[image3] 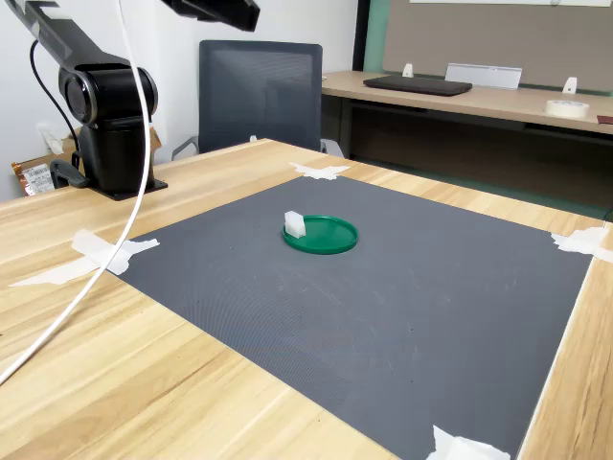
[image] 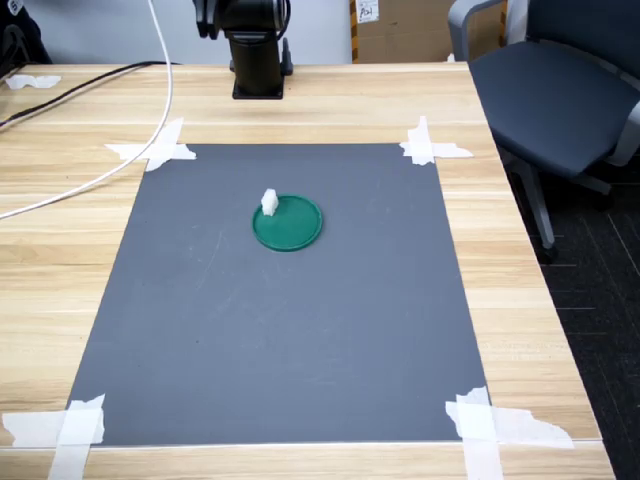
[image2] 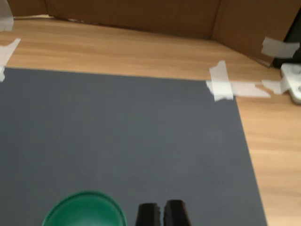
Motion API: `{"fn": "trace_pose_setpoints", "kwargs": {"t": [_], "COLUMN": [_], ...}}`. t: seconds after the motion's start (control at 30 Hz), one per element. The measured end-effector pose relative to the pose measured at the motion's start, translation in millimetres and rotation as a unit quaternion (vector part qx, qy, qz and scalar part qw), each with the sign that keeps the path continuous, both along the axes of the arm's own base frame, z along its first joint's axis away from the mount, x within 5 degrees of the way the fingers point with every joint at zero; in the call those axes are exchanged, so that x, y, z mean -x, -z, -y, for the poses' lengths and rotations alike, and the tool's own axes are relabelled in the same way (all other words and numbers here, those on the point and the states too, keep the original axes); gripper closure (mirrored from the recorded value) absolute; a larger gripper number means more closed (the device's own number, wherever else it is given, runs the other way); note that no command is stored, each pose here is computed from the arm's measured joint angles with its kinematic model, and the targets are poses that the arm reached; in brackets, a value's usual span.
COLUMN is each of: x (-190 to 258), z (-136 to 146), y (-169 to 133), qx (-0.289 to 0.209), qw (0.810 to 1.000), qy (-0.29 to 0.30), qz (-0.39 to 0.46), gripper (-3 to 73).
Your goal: Grasp a white terminal and put it in the green lid.
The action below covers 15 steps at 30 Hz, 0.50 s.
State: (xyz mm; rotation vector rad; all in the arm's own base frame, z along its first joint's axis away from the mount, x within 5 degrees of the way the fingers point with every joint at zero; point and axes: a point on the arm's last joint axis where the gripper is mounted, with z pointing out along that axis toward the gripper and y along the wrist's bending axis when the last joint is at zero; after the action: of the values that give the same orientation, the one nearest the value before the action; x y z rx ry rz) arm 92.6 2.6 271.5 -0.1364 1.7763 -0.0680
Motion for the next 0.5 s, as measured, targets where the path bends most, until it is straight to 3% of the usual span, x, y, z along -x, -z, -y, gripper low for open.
{"fn": "trace_pose_setpoints", "kwargs": {"t": [0.5], "x": [36], "z": [0], "y": [77], "qx": [-0.001], "qw": [0.999], "qy": [0.000], "qz": [0.033], "gripper": [72.0]}}
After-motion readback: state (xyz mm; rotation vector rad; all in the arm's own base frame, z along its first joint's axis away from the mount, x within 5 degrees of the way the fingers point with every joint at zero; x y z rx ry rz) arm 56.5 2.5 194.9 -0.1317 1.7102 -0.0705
